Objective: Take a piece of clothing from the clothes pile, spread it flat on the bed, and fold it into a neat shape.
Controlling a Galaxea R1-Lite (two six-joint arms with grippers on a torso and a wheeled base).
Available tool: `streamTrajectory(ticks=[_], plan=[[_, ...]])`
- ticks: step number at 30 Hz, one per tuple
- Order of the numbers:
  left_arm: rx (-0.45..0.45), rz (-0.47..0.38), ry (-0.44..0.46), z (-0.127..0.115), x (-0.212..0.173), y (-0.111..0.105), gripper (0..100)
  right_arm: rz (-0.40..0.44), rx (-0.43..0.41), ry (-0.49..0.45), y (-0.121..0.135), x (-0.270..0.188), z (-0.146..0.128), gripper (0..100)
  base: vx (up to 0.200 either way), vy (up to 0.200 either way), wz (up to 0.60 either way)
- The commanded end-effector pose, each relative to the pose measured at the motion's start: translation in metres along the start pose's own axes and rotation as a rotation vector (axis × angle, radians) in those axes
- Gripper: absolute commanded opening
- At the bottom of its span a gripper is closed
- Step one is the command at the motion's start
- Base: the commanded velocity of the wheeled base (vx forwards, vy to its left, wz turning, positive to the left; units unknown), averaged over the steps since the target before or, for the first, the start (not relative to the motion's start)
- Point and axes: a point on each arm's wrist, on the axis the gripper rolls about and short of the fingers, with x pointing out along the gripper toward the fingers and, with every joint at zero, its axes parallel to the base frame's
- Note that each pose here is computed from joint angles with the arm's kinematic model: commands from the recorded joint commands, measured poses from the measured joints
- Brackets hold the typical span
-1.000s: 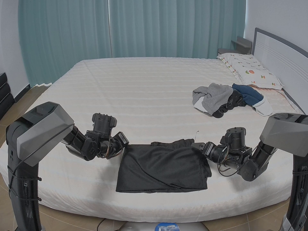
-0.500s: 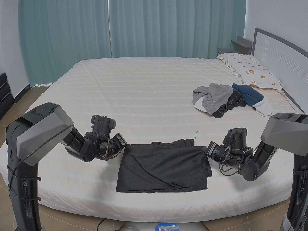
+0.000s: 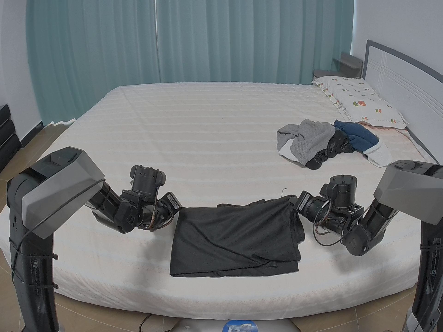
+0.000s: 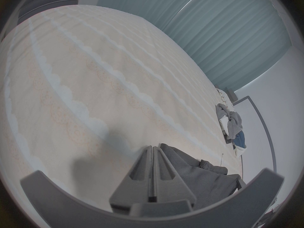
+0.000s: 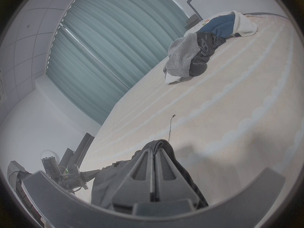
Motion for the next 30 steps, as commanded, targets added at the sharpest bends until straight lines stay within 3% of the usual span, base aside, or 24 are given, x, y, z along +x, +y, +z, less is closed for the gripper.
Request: streamTrajectory(ticks=[1,3,4,9,10,14,24,25,30], plan=[[-0.023,-0.025,-0.005,0.003,-0.004,-0.005,0,-0.01,0.0,0.007,-0.006,0.008,-0.004,0,0.0,0.0,0.0],[-0.033,-0.039,-0.015,0.004,-0.004,-0.006,0,-0.016,-0.002,0.014,-0.008,0.009,-0.007,0,0.0,0.0,0.0],[-0.036,-0.044,-0.019,0.004,-0.004,-0.006,0,-0.02,-0.003,0.018,-0.01,0.01,-0.009,100,0.0,0.0,0.0],[-0.034,-0.067,-0.019,0.003,-0.004,-0.004,0,-0.011,-0.006,0.015,-0.01,0.01,-0.011,100,0.0,0.0,0.0],[-0.034,-0.078,-0.013,0.002,-0.004,-0.004,100,-0.01,-0.006,0.013,-0.01,0.01,-0.011,100,0.0,0.0,0.0],[-0.031,-0.134,0.023,0.0,-0.006,-0.004,100,-0.004,-0.005,0.008,-0.01,0.008,-0.011,100,0.0,0.0,0.0],[-0.02,-0.144,0.036,-0.005,0.001,-0.007,100,-0.003,-0.002,0.005,-0.009,0.008,-0.01,100,0.0,0.0,0.0],[-0.019,-0.144,0.039,-0.006,0.001,-0.007,0,-0.002,0.0,0.006,-0.009,0.008,-0.01,100,0.0,0.0,0.0],[-0.017,-0.123,0.044,-0.012,0.007,-0.003,0,-0.004,0.004,0.008,-0.01,0.008,-0.01,100,0.0,0.0,0.0]])
